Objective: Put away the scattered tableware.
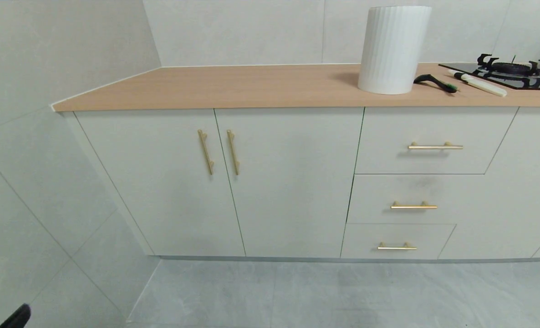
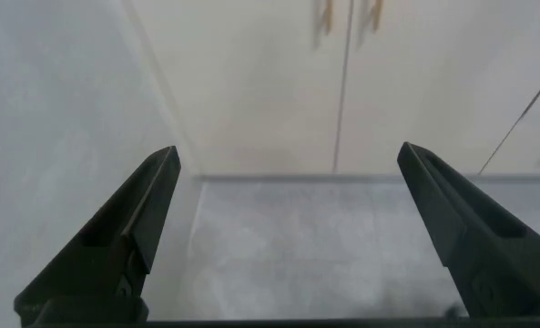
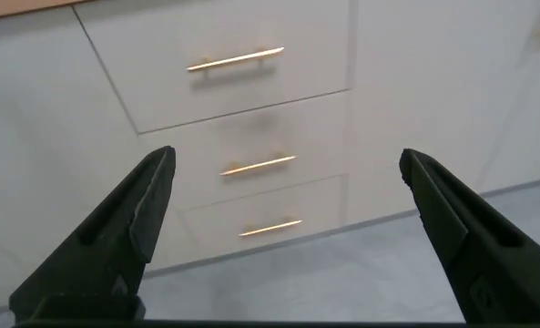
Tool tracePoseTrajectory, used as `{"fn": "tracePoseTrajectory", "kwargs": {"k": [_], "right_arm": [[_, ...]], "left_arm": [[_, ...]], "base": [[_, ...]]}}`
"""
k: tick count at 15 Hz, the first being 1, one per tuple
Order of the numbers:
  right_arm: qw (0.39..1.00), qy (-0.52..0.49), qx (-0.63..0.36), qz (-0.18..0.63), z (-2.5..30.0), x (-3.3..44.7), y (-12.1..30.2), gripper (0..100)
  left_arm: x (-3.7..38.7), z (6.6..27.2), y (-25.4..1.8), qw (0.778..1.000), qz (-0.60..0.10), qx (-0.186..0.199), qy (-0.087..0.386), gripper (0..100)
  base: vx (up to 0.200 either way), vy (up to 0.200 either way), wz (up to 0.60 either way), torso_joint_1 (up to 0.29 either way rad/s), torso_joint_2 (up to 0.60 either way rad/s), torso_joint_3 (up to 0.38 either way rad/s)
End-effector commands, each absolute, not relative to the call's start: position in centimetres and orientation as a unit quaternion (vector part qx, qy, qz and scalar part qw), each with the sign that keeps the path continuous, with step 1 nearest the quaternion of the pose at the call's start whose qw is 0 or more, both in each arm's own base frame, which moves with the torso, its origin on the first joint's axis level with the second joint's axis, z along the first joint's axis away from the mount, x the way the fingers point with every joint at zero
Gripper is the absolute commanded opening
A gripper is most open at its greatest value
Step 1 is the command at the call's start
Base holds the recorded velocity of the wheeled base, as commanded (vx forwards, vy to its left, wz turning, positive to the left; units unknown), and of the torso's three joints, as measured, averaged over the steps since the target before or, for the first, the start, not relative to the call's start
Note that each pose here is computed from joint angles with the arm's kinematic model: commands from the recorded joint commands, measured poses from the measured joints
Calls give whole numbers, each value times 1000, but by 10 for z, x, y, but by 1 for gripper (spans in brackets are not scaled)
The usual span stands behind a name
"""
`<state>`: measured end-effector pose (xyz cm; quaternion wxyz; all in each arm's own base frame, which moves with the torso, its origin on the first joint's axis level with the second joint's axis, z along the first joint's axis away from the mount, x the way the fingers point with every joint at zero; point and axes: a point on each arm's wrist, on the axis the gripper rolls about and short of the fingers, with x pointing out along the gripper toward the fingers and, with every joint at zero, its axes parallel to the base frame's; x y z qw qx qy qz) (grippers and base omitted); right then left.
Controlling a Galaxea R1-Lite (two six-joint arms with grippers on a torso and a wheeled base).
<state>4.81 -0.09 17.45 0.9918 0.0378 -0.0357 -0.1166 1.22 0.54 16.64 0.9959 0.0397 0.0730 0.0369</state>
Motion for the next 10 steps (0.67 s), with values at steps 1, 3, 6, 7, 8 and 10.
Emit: {"fn": "tracePoseTrajectory", "kwargs": {"k": [1,3,6,7,8,10], "right_arm": [[988,-84,-16,-130,138,-24,-12,100],[984,-77,-18,-160,133,-28,-14,100],[975,-34,-30,-219,109,-21,-13,100],[967,-33,-33,-249,97,-23,-12,100],[967,-34,-43,-249,85,-26,-10,100],[969,-19,-26,-244,81,-25,-10,100]], "left_arm": [[-28,146,18,997,68,19,14,100],[-34,142,18,996,88,15,1,100],[-28,115,17,989,144,39,21,100],[-27,113,16,986,161,37,16,100],[-26,114,15,983,181,33,3,100],[-24,110,14,978,208,28,-10,100]], "base": [[0,0,0,0,0,0],[0,0,0,0,0,0],[0,0,0,0,0,0],[0,0,0,0,0,0],[0,0,0,0,0,0],[0,0,0,0,0,0]]}}
